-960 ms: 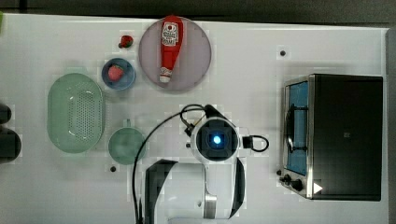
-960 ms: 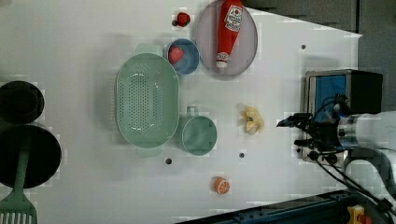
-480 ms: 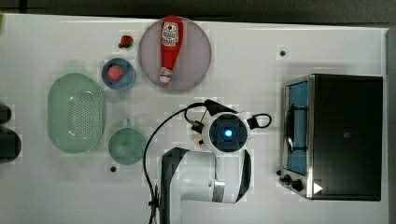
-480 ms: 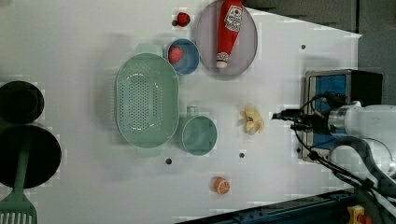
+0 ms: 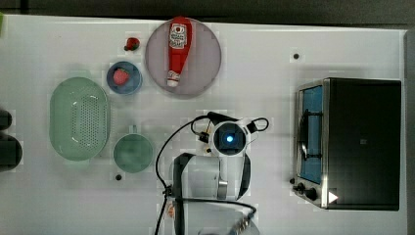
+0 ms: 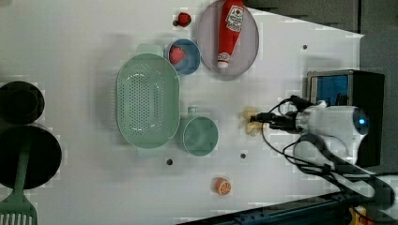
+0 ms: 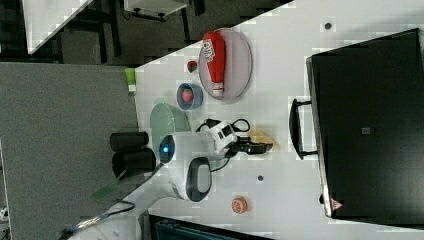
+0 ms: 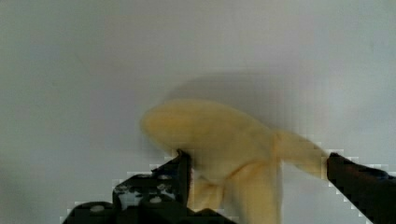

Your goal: Pick Banana and place it in mug.

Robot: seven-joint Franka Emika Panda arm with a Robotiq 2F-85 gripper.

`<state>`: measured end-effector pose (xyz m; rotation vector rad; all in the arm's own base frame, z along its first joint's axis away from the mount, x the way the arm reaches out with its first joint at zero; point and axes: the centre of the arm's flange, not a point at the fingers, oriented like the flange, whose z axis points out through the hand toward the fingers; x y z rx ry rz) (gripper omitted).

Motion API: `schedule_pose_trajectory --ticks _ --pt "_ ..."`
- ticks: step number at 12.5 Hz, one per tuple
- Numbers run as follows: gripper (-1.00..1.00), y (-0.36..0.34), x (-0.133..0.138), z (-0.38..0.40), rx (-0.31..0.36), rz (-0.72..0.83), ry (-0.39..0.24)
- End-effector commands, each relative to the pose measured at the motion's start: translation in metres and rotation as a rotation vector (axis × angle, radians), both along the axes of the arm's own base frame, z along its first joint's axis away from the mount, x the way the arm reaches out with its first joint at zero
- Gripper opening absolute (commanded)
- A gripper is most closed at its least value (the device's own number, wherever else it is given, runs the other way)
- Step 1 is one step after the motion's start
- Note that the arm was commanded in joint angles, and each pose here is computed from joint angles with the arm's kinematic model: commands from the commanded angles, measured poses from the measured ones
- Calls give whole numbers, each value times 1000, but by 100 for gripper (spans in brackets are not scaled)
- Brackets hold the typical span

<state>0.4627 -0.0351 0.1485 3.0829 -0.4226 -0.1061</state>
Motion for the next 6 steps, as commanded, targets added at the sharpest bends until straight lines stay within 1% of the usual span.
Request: schedule_pose_trajectory --ticks 1,2,3,5,6 --pt "100 2 3 4 5 43 -42" --pt "100 4 2 0 6 43 -36" --pt "93 5 1 -2 7 42 -31" --pt "43 8 3 -2 8 45 -42" --pt "18 7 0 -4 9 44 -34"
